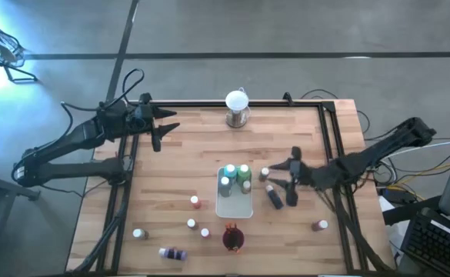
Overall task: Pick & Place Paint Supplies
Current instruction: Put the brown paint bottle into the white bin
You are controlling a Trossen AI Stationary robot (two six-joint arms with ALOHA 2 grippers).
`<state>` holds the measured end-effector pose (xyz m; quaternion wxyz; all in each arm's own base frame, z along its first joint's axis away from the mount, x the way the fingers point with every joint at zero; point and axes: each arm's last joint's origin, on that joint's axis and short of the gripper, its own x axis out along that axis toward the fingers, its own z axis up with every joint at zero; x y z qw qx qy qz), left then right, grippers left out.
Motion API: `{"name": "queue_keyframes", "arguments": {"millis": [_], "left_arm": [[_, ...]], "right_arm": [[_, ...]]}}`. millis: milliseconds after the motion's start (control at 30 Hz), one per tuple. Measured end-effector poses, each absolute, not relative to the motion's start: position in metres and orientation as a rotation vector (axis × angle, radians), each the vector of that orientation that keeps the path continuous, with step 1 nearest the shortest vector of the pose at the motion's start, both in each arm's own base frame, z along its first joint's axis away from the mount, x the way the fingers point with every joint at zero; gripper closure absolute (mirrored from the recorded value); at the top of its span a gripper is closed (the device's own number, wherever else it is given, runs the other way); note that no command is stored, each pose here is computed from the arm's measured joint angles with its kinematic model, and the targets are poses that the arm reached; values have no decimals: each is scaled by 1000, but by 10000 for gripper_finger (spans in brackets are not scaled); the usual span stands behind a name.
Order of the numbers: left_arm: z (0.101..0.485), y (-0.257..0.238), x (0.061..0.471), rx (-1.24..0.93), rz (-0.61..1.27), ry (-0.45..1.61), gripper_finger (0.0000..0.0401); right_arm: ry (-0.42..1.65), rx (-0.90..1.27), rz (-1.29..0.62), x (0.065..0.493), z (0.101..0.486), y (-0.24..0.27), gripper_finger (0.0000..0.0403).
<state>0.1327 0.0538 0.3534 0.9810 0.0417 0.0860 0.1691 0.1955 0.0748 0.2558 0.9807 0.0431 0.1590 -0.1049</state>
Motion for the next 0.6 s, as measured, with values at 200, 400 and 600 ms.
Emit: {"name": "queue_keyframes", "arguments": {"millis": [200, 400, 600], "left_arm": [[353, 54, 133, 84, 340, 173, 211], [353, 54, 133, 84, 340, 173, 211], [353, 54, 133, 79, 341, 172, 211]], "right_arm": [[600, 222, -276, 165, 288, 49, 210], [747, 214, -304, 161, 326, 44, 210], [874, 201, -322, 177, 349, 44, 225]]}}
